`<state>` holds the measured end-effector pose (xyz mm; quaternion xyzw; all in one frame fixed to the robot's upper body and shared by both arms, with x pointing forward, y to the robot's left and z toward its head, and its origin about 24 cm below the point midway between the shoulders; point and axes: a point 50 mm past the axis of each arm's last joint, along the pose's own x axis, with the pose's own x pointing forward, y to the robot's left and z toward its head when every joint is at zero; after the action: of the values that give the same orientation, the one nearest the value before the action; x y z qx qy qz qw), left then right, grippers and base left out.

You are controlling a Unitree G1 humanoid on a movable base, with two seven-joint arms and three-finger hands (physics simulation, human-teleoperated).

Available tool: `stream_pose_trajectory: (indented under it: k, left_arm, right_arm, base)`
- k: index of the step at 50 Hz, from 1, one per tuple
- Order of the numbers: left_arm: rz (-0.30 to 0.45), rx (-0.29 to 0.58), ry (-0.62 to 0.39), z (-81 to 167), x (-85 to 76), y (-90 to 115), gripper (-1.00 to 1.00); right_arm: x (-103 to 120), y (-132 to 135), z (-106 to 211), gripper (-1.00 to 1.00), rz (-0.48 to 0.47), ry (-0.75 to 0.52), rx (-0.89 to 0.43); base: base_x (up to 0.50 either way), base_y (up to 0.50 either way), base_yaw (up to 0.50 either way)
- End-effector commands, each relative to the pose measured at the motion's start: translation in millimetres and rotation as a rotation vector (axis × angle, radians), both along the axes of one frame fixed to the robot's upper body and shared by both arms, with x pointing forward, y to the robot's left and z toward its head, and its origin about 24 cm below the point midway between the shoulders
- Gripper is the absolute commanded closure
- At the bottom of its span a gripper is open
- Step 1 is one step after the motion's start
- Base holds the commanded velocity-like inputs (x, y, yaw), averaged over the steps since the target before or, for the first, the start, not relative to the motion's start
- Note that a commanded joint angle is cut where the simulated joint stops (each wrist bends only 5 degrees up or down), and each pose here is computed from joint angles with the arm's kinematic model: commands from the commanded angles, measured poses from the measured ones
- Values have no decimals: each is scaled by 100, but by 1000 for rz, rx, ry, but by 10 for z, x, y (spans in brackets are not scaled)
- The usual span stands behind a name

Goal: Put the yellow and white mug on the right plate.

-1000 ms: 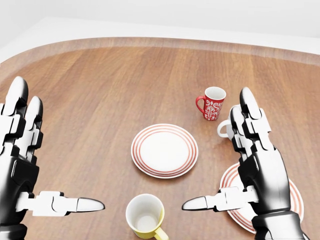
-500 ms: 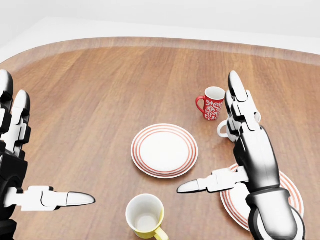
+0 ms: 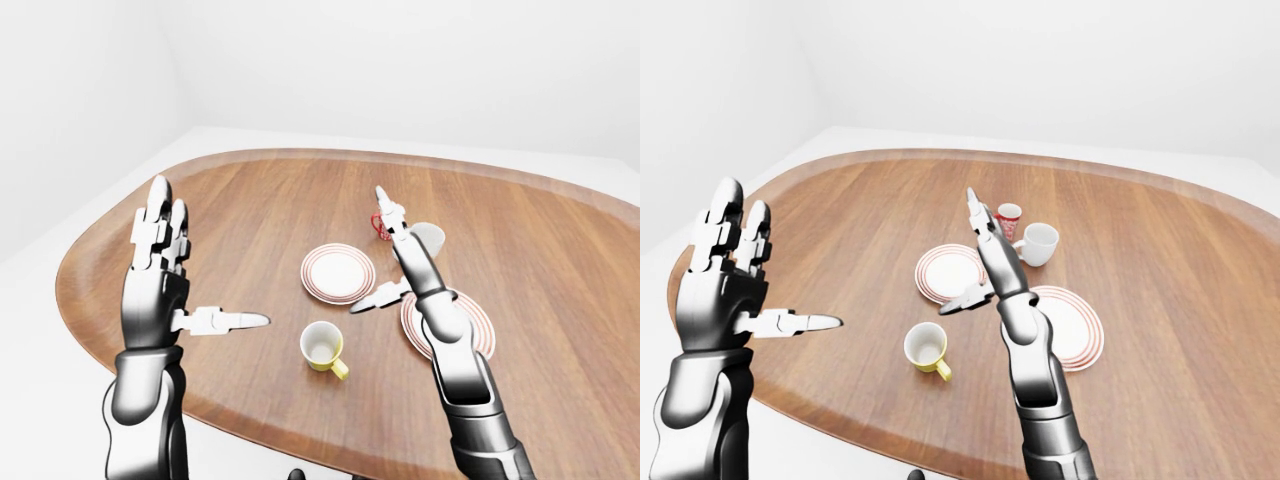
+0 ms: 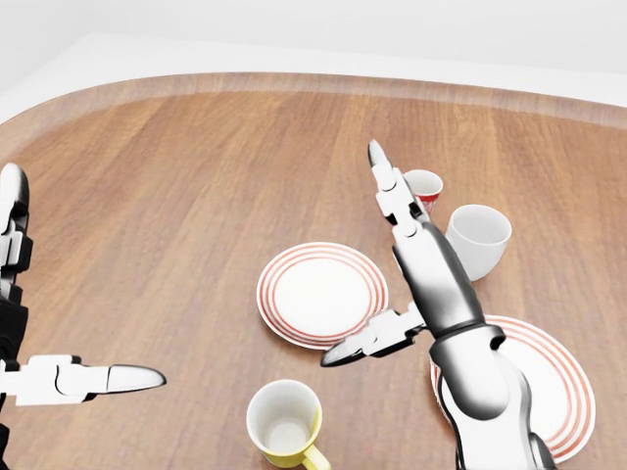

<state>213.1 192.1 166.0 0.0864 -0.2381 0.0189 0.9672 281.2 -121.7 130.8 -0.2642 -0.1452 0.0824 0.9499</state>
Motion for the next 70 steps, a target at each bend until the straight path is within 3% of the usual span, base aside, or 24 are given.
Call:
stream_pose_trajectory:
  k: [1, 16, 43, 70]
  left_arm:
    - [11, 0, -10, 23, 4, 41, -100]
    - [26, -1, -31, 71, 13, 103, -100]
    - [51, -6, -26, 67, 49, 193, -100]
    - [60, -11, -6, 32, 88, 231, -100]
  right_arm:
    - [88, 181, -30, -100, 29, 19, -150]
    - [146, 385, -145, -100, 73, 71, -242]
    - [194, 562, -615, -100, 81, 238, -237]
    - [44, 657, -910, -100, 89, 316, -287]
  base:
    - [0, 0, 0]
    - [0, 0, 0]
    - [0, 0, 0]
    - [0, 0, 0]
